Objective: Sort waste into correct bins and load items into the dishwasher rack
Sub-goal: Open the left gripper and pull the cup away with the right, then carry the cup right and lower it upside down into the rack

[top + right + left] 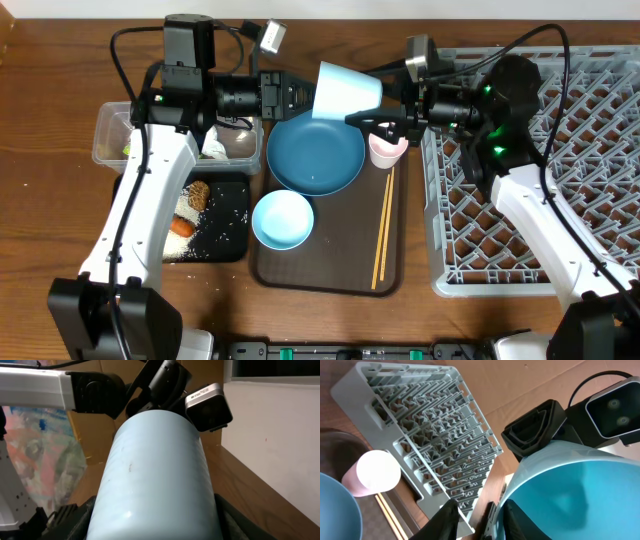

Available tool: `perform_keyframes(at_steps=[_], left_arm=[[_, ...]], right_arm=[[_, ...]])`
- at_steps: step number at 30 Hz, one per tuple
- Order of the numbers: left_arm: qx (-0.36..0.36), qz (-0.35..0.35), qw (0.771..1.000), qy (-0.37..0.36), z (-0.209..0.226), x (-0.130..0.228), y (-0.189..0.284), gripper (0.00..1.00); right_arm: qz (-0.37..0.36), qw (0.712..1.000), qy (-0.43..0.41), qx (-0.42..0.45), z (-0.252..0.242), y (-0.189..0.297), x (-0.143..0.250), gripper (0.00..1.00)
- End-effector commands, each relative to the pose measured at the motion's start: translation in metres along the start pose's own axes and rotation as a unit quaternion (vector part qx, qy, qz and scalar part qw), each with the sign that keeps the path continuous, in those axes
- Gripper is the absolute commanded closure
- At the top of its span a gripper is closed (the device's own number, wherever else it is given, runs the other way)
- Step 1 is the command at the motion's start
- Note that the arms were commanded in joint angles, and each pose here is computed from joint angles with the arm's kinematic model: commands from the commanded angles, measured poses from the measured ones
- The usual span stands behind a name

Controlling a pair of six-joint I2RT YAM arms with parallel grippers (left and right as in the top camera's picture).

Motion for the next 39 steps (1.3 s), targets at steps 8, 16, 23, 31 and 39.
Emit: perform_keyframes(at_steps=[8, 16, 23, 31, 39], left_arm=[[-0.1, -0.032, 0.994, 0.016, 0.021, -0.002, 0.011, 0.7], [-0.144, -0.021, 0.989, 0.033, 0.029, 0.007, 0.012, 0.71], [-0.2, -0.013, 0.978, 0.056, 0.038, 0.015, 0.015, 0.71], [-0.215, -0.005, 0.975, 0.062, 0.04, 0.019, 0.016, 0.71], [-0.228, -0.006, 0.972, 0.064, 0.041, 0.019, 0.017, 0.71]], right_arm=[[-0.017, 0.998, -0.016, 0.053, -0.014, 0.022, -0.013, 0.61], [-0.023, 0.993, -0.04, 0.108, -0.029, 0.049, -0.013, 0.63], [-0.019, 0.973, -0.119, 0.199, -0.049, 0.097, -0.001, 0.65], [-0.015, 0.909, -0.205, 0.362, -0.061, 0.163, 0.013, 0.67], [0.136, 0.774, -0.212, 0.581, -0.045, 0.198, -0.004, 0.67]])
Point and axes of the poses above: each gripper's point midway between its finger pads, its own y axis back along the fingers, its own z axis along the line the jaws close on, x = y × z, the point moved 10 cm from there along y, back along the fingers, and after that the axes turned 3 degrees about y, right-handed, at the moved point
